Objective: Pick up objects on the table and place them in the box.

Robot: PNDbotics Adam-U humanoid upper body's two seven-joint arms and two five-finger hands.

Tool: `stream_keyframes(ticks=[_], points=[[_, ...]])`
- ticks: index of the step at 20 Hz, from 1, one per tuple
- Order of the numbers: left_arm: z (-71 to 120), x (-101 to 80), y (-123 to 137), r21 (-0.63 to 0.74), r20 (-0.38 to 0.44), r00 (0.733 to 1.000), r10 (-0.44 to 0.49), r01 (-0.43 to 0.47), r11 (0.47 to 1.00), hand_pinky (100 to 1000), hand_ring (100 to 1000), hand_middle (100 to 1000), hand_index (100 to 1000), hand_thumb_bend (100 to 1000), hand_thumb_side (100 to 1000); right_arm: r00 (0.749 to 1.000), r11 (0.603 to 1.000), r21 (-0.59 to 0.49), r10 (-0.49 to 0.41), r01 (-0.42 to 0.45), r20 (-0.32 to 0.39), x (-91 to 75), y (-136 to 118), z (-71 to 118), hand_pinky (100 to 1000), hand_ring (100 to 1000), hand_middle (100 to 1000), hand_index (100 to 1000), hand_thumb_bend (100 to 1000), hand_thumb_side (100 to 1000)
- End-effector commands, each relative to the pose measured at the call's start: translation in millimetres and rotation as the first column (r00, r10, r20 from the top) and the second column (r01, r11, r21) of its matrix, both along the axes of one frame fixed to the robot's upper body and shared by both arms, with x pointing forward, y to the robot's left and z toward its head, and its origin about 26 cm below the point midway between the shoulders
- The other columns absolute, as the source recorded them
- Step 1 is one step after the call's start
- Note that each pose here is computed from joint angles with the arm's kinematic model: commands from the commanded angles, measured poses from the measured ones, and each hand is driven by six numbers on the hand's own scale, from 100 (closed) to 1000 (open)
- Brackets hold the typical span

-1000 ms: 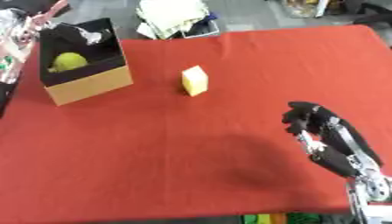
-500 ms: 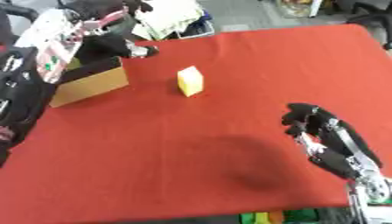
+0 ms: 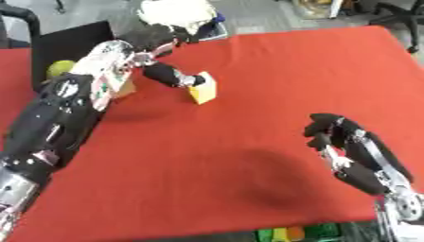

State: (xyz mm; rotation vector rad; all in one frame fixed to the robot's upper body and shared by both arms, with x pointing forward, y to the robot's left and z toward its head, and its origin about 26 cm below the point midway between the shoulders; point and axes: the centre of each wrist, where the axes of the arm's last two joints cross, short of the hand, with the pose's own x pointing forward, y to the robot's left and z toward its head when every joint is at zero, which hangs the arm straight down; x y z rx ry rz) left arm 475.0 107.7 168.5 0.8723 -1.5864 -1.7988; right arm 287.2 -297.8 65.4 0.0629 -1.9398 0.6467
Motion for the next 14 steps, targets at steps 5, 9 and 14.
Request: stream_keyframes(ticks=[5, 9, 14], points=[[-21.9, 1.9, -2.2, -0.041, -0.003, 0.998, 0.056, -0.056, 0.998, 740, 745, 783, 919, 380, 651, 1.000, 1.000, -0.003, 0.021, -0.020, 0.020, 2.1, 1.5, 6.1, 634, 713, 658, 833, 100, 470], [-32.8, 1.1, -4.0, -0.079, 0.013, 0.996, 0.083, -0.082, 0.994, 733, 740, 775, 916, 353, 630, 0.999, 1.000, -0.004, 0.025, -0.025, 0.022, 2.5, 2.3, 6.5, 634, 713, 658, 833, 100, 470], [-41.9, 0.4, -5.7, -0.123, 0.036, 0.992, 0.118, -0.113, 0.986, 717, 725, 757, 901, 261, 575, 0.999, 1.000, -0.005, 0.029, -0.029, 0.024, 2.9, 3.2, 6.7, 634, 713, 657, 833, 100, 470]])
